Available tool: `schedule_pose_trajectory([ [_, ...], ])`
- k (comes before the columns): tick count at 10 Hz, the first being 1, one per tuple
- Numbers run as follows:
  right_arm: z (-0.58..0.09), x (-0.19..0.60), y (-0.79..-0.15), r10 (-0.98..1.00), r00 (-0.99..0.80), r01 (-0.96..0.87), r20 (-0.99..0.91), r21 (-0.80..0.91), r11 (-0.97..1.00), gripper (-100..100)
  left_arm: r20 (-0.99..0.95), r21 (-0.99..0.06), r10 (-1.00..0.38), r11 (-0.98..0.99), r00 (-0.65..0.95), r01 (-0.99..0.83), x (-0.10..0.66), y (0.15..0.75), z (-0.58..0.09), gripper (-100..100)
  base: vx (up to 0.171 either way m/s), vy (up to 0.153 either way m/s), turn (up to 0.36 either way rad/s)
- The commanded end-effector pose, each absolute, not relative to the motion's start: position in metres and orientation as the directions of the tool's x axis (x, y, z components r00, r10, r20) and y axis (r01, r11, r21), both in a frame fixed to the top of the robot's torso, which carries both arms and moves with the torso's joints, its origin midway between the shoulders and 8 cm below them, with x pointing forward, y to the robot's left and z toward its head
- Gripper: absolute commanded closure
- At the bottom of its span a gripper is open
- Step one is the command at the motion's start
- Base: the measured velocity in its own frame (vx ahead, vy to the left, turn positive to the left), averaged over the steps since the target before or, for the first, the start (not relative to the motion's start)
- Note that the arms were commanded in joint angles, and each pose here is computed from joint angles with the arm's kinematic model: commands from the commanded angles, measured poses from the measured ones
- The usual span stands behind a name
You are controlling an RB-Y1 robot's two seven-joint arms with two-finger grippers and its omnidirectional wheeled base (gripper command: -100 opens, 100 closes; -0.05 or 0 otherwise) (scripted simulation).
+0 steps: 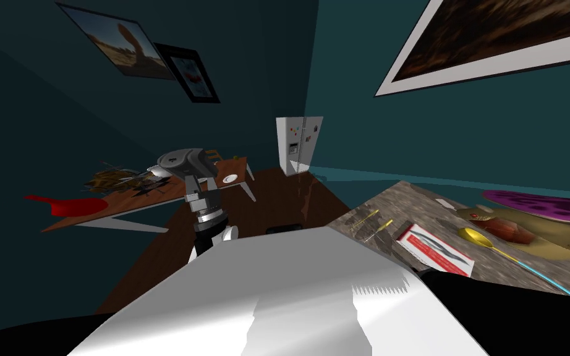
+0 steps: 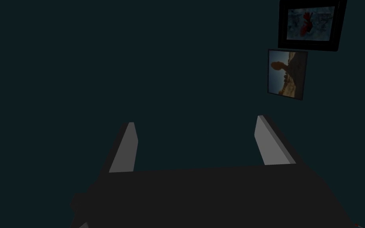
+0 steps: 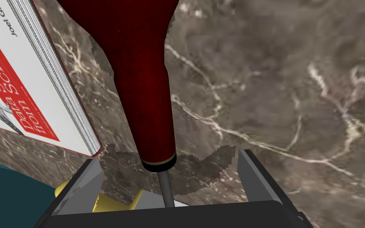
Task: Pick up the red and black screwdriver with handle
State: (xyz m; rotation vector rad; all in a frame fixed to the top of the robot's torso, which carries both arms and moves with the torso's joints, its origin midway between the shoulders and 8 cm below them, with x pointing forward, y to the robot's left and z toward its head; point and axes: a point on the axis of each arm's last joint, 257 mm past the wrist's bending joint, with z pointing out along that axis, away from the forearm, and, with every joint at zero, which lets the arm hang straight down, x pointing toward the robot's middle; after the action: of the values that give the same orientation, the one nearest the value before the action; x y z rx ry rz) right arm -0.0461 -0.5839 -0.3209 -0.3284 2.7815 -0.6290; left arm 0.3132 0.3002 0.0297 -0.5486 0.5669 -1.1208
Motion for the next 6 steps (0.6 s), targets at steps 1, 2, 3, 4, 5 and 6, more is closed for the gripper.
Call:
schedule_pose_trajectory([
  [1,-0.3209,-0.0461,-0.5839,-0.276,-0.938,-0.159,-0.21,-0.447,0.88,-100,-0.143,-0.663,-0.934,0.336,0.327,0.669,0.3132,0.3002,0.0297,0,0.0,0.0,0.0],
  [2,-0.3213,-0.0464,-0.584,-0.276,-0.938,-0.158,-0.21,-0.447,0.88,100,-0.143,-0.663,-0.934,0.336,0.327,0.669,0.3132,0.3002,0.0297,0,0.0,0.0,0.0],
  [3,-0.3212,-0.0463,-0.584,-0.276,-0.938,-0.158,-0.21,-0.447,0.88,100,-0.143,-0.663,-0.934,0.336,0.327,0.669,0.3132,0.3002,0.0297,0,0.0,-0.016,0.008],
  [4,-0.3196,-0.0462,-0.5878,-0.277,-0.938,-0.158,-0.207,-0.455,0.876,100,-0.143,-0.663,-0.934,0.336,0.327,0.669,0.3132,0.3002,0.0297,0,0.0,0.0,0.0],
  [5,-0.3197,-0.0463,-0.5876,-0.278,-0.938,-0.159,-0.206,-0.455,0.876,100,-0.143,-0.663,-0.934,0.336,0.327,0.669,0.3132,0.3002,0.0297,0,0.0,0.0,0.0],
  [6,-0.3197,-0.0462,-0.5876,-0.278,-0.938,-0.159,-0.206,-0.455,0.876,100,-0.143,-0.663,-0.934,0.336,0.327,0.669,0.3132,0.3002,0.0297,0,0.0,0.0,0.0],
])
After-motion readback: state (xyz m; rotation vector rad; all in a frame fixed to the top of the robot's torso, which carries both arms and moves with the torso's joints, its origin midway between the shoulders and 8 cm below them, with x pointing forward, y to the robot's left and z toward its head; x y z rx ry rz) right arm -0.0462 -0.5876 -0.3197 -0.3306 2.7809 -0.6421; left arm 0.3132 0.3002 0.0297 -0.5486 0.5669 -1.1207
